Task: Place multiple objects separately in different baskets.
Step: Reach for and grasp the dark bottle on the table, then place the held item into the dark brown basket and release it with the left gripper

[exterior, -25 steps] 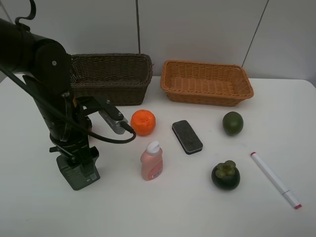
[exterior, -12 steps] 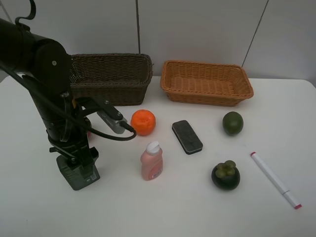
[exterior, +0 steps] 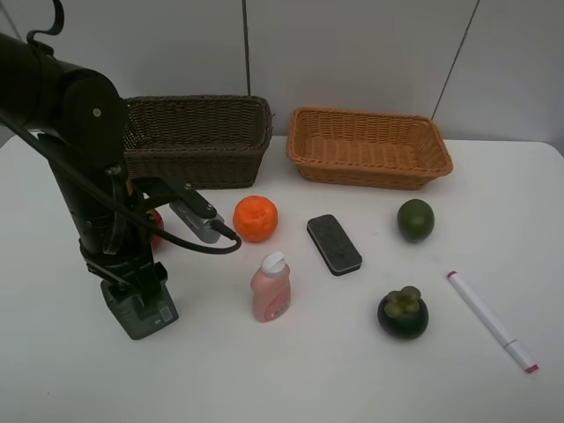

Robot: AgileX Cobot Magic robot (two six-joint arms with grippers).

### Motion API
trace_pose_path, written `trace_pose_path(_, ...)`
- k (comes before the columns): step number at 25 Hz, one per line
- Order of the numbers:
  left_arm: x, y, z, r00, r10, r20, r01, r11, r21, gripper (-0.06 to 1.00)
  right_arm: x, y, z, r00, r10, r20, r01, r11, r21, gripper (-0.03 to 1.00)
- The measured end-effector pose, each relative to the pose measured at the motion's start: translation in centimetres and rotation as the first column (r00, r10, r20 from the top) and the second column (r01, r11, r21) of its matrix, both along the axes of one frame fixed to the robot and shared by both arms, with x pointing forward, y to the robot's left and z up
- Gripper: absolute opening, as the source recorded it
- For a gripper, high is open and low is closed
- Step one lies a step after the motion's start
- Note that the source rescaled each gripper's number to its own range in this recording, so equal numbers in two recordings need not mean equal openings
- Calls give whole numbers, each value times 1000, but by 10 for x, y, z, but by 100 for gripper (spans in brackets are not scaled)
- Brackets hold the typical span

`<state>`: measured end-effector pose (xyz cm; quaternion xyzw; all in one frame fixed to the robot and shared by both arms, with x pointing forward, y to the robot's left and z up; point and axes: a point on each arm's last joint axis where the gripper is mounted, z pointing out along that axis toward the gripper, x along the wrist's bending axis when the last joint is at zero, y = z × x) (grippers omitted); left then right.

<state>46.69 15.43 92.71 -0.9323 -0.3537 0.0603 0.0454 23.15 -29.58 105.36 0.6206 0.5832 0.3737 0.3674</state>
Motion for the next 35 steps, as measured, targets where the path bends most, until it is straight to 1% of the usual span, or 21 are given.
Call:
trace_pose_path(2,0,0,0,1000,9,-3,-9,1000,2,22,0,0,0,1000,0,0,0,1000,0,99)
trace_pose_path(3,0,0,0,1000,19,-3,-19,1000,5,13,0,0,0,1000,0,0,0,1000,0,99)
trace_pose_path(8,0,0,0,998,64,0,-64,998,11,13,0,0,0,1000,0,0,0,1000,0,99)
trace_pose_path(10,0,0,2,995,103,2,-103,995,17,13,0,0,0,1000,0,0,0,1000,0,99)
trace_pose_path(12,3,-2,11,987,159,12,-160,987,16,13,0,0,0,1000,0,0,0,1000,0,99)
trace_pose_path(14,8,-7,30,974,225,25,-225,974,0,13,0,0,0,1000,0,0,0,1000,0,99)
trace_pose_path(17,20,-15,70,948,308,78,-303,951,-65,13,0,0,0,1000,0,0,0,1000,0,99)
trace_pose_path(18,26,-19,86,937,333,101,-324,941,-95,13,0,0,0,1000,0,0,0,1000,0,99)
trace_pose_path(21,44,-28,132,900,396,181,-360,910,-205,13,0,0,0,1000,0,0,0,1000,0,99)
trace_pose_path(23,60,-31,159,867,441,231,-372,883,-287,13,0,0,0,1000,0,0,0,1000,0,99)
trace_pose_path(25,79,-27,175,833,487,264,-392,855,-340,13,0,0,0,1000,0,0,0,1000,0,99)
trace_pose_path(26,90,-26,179,818,504,276,-401,845,-355,13,0,0,0,1000,0,0,0,1000,0,99)
trace_pose_path(29,128,-16,173,772,562,296,-446,811,-378,13,0,0,0,1000,0,0,0,1000,0,99)
trace_pose_path(35,198,1,128,678,654,335,-498,744,-446,13,0,0,0,1000,0,0,0,1000,0,99)
